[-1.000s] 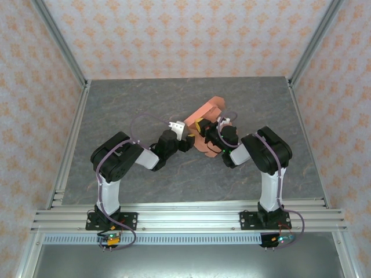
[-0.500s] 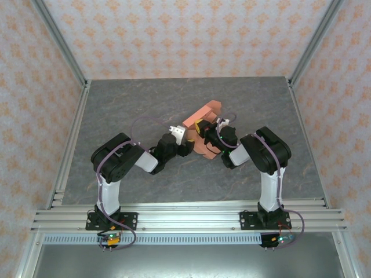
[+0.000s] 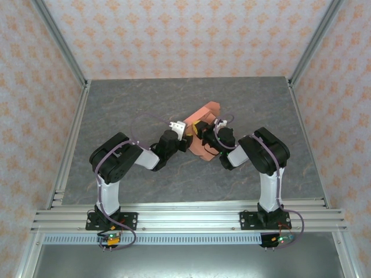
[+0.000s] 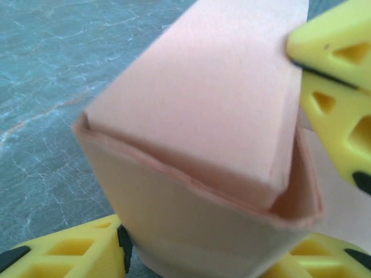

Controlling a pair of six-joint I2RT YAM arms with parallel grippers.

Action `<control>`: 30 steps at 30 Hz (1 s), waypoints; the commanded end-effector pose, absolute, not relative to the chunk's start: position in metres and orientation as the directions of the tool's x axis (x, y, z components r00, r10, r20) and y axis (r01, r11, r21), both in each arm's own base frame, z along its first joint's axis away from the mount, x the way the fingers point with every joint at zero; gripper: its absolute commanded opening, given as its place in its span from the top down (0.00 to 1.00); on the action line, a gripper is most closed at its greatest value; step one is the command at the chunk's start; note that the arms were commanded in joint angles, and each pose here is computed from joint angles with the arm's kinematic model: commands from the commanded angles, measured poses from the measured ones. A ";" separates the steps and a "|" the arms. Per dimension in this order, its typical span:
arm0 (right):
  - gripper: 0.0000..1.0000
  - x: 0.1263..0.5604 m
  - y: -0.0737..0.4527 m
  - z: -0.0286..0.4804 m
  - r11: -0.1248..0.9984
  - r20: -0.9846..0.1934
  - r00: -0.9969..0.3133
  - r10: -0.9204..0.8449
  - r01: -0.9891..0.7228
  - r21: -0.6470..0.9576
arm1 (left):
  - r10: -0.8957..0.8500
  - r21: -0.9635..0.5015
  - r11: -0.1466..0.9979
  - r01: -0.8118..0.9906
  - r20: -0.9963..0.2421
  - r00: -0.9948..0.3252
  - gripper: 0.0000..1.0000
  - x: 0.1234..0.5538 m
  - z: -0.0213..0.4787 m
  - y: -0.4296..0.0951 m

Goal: Fold the paper box

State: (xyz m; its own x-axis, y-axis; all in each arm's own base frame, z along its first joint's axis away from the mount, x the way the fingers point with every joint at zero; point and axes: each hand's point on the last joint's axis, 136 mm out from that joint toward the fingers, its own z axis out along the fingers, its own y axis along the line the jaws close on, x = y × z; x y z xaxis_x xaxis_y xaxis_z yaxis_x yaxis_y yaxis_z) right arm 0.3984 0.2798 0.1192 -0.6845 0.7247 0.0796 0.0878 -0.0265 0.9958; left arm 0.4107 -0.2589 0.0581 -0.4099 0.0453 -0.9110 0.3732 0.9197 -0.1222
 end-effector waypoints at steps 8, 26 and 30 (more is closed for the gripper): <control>1.00 0.387 0.284 0.116 -0.019 0.067 -0.655 0.752 0.080 0.997 | -0.014 -0.113 0.961 0.252 -0.931 -0.364 0.62 0.421 0.088 -0.243; 0.64 0.343 0.286 0.132 0.069 -0.012 -0.699 0.715 0.053 0.996 | 0.101 0.009 0.969 0.249 -0.928 -0.359 0.87 0.416 0.076 -0.232; 0.61 0.323 0.280 0.162 0.191 -0.183 -0.725 0.664 -0.073 0.979 | 0.112 0.018 0.966 0.259 -0.929 -0.354 0.87 0.413 0.072 -0.232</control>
